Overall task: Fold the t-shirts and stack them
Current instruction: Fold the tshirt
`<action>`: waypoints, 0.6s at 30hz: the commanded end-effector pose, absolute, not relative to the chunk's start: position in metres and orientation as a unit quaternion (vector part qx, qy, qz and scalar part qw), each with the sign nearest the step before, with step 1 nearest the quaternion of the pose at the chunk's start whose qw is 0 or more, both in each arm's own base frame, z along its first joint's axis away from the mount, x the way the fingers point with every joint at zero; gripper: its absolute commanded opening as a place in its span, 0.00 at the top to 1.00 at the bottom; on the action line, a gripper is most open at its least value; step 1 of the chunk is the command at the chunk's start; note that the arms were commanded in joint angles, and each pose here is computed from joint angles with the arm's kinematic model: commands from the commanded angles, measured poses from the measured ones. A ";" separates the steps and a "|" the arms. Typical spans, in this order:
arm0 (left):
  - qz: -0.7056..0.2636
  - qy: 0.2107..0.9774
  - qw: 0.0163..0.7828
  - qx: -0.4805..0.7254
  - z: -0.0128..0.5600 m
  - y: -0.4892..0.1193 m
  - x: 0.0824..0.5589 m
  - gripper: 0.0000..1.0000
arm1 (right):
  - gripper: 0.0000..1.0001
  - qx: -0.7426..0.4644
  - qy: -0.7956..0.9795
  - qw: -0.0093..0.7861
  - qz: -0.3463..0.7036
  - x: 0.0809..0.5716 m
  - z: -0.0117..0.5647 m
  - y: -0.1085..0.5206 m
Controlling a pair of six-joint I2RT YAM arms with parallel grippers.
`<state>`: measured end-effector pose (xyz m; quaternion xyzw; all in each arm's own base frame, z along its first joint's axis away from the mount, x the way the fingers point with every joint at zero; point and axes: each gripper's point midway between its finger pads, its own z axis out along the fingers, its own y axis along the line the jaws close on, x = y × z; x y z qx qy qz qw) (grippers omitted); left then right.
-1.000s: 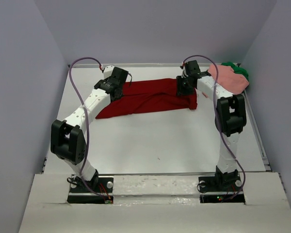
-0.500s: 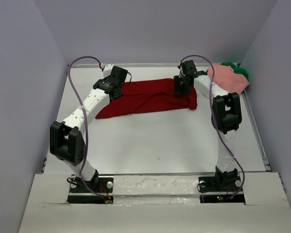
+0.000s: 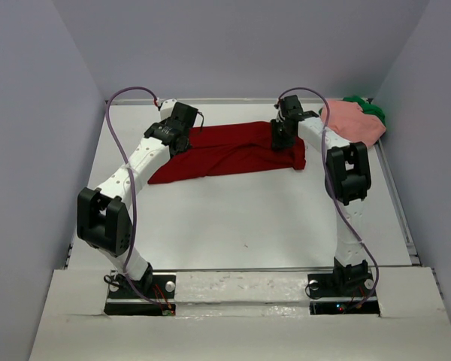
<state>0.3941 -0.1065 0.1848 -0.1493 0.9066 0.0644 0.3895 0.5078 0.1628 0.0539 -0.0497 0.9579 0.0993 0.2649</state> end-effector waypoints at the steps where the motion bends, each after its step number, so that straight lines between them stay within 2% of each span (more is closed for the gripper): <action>1: 0.056 0.896 0.415 -0.149 0.213 -0.103 0.390 0.90 | 0.66 -0.050 0.951 0.285 0.111 0.522 0.064 0.173; 4: 0.057 0.895 0.417 -0.148 0.215 -0.103 0.390 0.90 | 0.72 -0.049 0.950 0.286 0.112 0.524 0.064 0.174; 6: 0.059 0.895 0.417 -0.147 0.213 -0.102 0.391 0.90 | 0.84 -0.051 0.949 0.290 0.111 0.527 0.066 0.174; 7: 0.060 0.896 0.416 -0.146 0.212 -0.102 0.391 0.90 | 0.96 -0.054 0.948 0.293 0.111 0.529 0.067 0.174; 8: 0.061 0.897 0.413 -0.147 0.209 -0.102 0.391 0.90 | 1.00 -0.055 0.947 0.295 0.110 0.530 0.068 0.174; 18: 0.054 0.908 0.393 -0.137 0.184 -0.111 0.395 0.90 | 1.00 -0.090 0.924 0.357 0.101 0.553 0.110 0.189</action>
